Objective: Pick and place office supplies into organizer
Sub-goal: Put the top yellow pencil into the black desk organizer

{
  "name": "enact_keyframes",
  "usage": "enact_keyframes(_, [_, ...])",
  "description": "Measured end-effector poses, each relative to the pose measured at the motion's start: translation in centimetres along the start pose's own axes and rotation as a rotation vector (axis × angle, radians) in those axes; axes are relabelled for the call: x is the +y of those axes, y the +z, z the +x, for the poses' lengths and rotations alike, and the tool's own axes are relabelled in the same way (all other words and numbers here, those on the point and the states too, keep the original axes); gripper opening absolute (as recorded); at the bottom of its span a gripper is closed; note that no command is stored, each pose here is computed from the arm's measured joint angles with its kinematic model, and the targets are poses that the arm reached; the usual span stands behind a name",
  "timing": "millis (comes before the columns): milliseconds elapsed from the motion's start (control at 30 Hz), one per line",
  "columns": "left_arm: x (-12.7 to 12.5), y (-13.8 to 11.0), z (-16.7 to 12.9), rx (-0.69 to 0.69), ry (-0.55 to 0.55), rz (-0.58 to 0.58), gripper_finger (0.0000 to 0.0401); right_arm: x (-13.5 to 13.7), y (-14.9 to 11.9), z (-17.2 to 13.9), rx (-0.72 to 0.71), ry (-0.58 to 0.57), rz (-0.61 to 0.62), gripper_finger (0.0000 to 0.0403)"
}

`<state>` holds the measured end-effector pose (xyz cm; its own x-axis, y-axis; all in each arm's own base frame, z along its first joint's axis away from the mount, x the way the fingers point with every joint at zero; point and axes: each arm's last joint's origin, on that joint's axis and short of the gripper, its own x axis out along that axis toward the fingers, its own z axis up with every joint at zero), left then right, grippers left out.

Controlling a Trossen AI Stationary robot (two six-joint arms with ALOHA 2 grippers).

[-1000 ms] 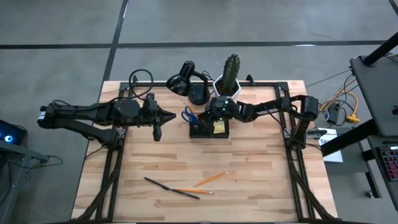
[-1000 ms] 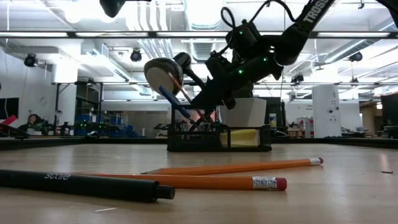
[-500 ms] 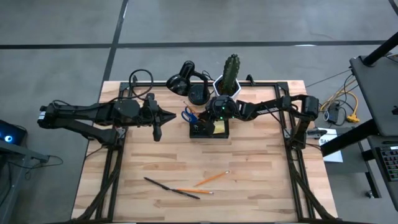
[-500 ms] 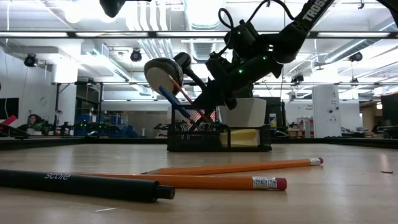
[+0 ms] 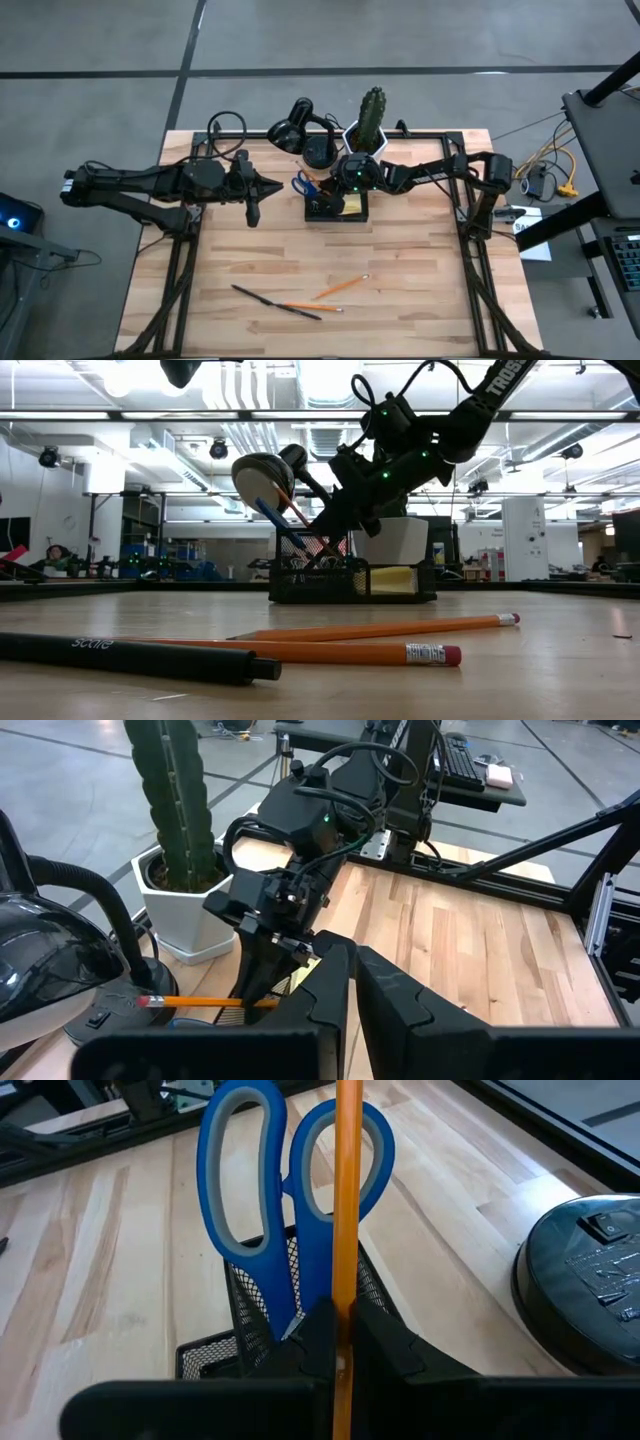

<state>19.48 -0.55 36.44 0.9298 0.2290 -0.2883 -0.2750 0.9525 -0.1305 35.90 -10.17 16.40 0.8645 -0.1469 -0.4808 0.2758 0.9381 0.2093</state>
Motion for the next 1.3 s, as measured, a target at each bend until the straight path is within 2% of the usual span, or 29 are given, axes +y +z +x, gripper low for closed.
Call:
enact_keyframes(967, [0.0,0.0,0.01,0.0,0.0,0.001,0.0008,0.3,-0.15,0.02,0.002,0.011,-0.016,0.0015])
enact_keyframes(1300, [0.0,0.0,0.0,0.0,0.0,0.001,0.0008,0.49,-0.17,0.04,0.001,0.016,-0.016,0.0072])
